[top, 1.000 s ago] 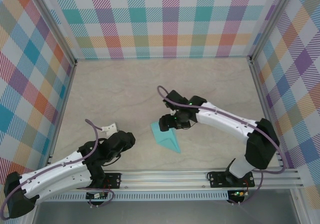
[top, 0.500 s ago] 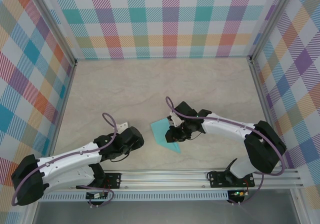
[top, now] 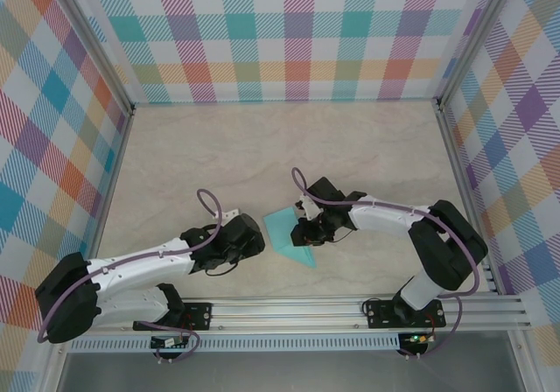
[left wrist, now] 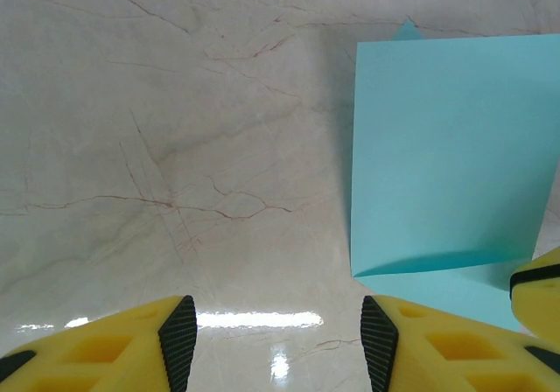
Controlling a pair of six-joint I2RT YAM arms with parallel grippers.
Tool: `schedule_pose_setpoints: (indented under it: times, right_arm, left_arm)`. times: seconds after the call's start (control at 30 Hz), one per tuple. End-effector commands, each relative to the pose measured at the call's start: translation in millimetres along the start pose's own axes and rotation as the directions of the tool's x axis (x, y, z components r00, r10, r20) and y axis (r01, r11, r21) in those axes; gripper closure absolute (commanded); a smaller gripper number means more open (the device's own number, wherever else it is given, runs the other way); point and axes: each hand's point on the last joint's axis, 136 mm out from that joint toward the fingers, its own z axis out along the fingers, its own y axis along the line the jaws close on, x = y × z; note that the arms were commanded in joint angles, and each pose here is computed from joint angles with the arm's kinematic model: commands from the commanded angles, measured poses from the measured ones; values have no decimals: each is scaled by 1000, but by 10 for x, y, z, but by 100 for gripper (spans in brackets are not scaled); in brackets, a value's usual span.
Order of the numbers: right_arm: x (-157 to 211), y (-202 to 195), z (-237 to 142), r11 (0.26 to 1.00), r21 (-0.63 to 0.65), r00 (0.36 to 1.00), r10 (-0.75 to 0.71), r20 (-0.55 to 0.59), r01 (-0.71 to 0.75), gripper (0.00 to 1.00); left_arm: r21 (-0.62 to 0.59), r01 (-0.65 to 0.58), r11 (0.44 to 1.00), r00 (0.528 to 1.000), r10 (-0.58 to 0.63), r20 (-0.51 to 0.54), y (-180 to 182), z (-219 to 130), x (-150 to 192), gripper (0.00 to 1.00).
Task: Fold a paper plane with a square sheet of paper (pick it up from the middle)
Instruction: Turn over the paper at the center of the table.
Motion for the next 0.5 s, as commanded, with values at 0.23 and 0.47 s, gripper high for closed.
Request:
schedule_pose_setpoints:
  times: [0.23,0.47]
  right_arm:
    - [-29,-308,42,997,-57,999,54,9,-53,78]
    - [-6,-480,81,991,-87,995,101,14,-100,78]
  left_arm:
    - [14,-34,999,999,34,-41,-243,97,-34,45]
    - [28,-40,999,997,41,-66,-366,160,-20,46]
